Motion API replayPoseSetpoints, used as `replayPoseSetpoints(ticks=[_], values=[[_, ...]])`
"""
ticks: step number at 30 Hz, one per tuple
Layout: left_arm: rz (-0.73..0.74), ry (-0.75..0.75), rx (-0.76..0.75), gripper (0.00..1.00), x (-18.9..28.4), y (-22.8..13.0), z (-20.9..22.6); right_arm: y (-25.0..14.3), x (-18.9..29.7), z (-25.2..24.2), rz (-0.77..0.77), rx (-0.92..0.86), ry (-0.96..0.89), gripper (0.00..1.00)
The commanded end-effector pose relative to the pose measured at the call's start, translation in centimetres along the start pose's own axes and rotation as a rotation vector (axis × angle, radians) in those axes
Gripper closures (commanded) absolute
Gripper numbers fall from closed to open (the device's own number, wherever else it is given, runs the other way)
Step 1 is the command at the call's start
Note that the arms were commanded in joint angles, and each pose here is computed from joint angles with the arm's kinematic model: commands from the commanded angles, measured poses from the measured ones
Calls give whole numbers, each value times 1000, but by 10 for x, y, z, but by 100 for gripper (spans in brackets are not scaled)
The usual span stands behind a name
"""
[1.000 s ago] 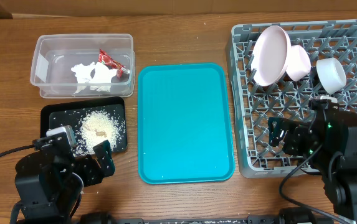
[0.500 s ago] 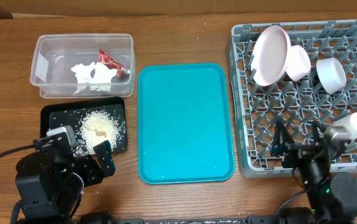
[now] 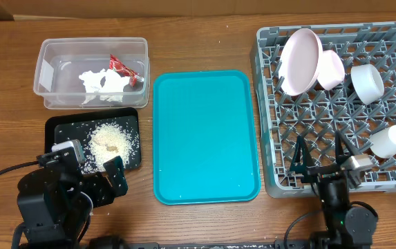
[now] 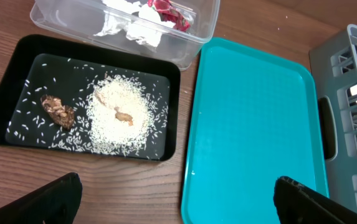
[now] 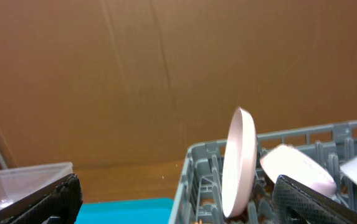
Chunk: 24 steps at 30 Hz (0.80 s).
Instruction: Sort waste into correct bins and load items into the dishwasher
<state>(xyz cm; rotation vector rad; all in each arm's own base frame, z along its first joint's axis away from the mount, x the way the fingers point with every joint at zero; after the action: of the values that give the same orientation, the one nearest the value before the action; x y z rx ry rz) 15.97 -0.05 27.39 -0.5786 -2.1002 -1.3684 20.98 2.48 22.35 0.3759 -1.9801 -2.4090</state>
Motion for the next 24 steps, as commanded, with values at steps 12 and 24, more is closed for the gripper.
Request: replayPoseSetpoints(ticks=[12,24], values=[[2,-4,12,0,0,-1,0,-50,5,-23,188,-9,-128,0],[2,-5,12,0,0,-1,0,-50,5,-23,188,-9,-128,0]])
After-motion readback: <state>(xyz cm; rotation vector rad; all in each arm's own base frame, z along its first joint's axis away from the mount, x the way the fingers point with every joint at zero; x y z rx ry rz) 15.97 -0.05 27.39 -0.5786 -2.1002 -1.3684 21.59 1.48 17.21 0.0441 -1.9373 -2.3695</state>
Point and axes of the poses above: each gripper's point midway between its finger pads, its own x axis back along the fingers, its own z axis along the line the jaws close on, y = z × x, the point moved 3 cm from there along x, back along the fingers, and after that the axes turned 3 degrees about x, right-handed, at the moved point
